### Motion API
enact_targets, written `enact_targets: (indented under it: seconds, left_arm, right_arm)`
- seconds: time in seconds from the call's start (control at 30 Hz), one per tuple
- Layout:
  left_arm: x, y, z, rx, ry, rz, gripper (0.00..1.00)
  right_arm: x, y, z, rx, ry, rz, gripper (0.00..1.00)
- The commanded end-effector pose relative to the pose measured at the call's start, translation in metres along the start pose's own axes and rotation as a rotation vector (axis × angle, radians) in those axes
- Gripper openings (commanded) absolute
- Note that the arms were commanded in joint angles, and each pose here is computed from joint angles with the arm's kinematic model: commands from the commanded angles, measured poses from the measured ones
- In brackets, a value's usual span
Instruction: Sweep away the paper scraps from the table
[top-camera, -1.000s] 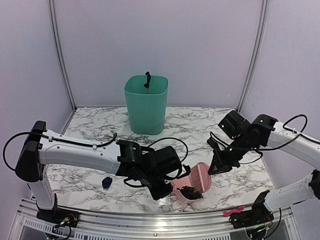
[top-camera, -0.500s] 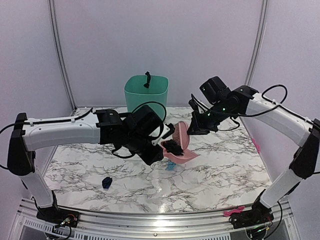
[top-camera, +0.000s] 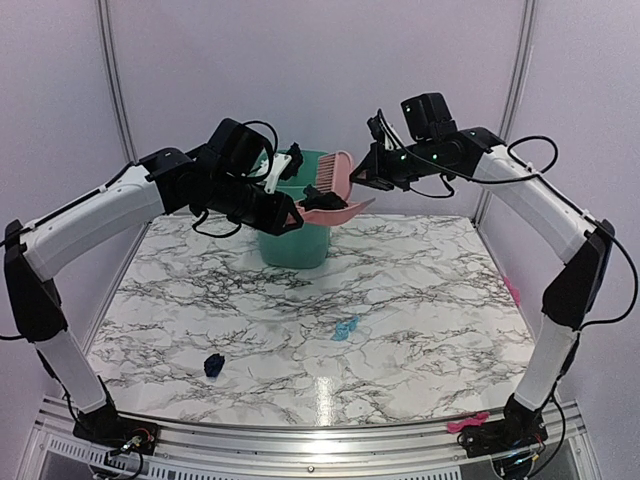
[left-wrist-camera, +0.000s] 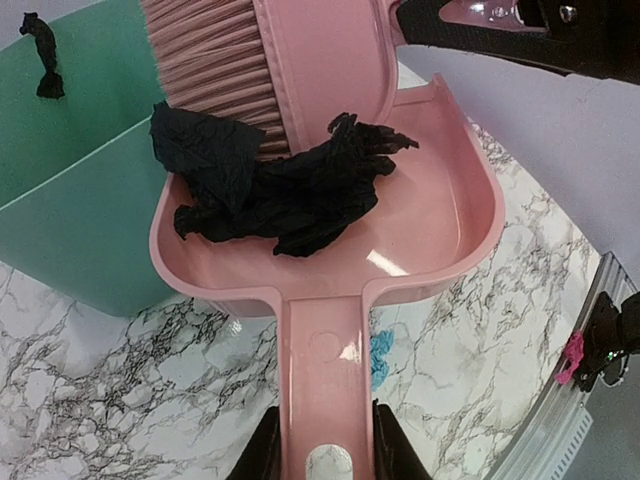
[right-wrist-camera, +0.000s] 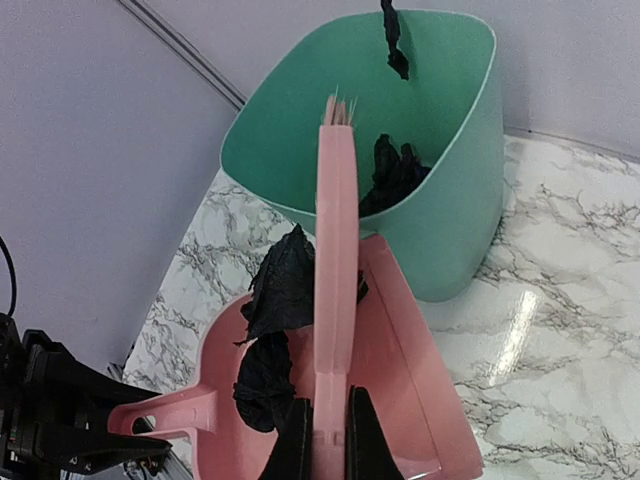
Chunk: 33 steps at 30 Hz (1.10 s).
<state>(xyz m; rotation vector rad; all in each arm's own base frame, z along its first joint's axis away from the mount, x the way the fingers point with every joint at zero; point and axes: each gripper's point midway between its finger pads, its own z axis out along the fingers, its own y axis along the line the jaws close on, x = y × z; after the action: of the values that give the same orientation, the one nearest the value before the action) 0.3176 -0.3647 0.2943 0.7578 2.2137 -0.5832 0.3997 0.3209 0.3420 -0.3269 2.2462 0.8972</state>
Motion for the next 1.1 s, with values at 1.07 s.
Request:
enact_targets:
  seconds: [1.07]
  left_arm:
    - [-0.105,0.077,0.005,0.365,-0.218,-0.443,0.0]
  right_arm:
    - [-0.116,-0.009,0.042,-0.077,-0.35,0.005,0.0]
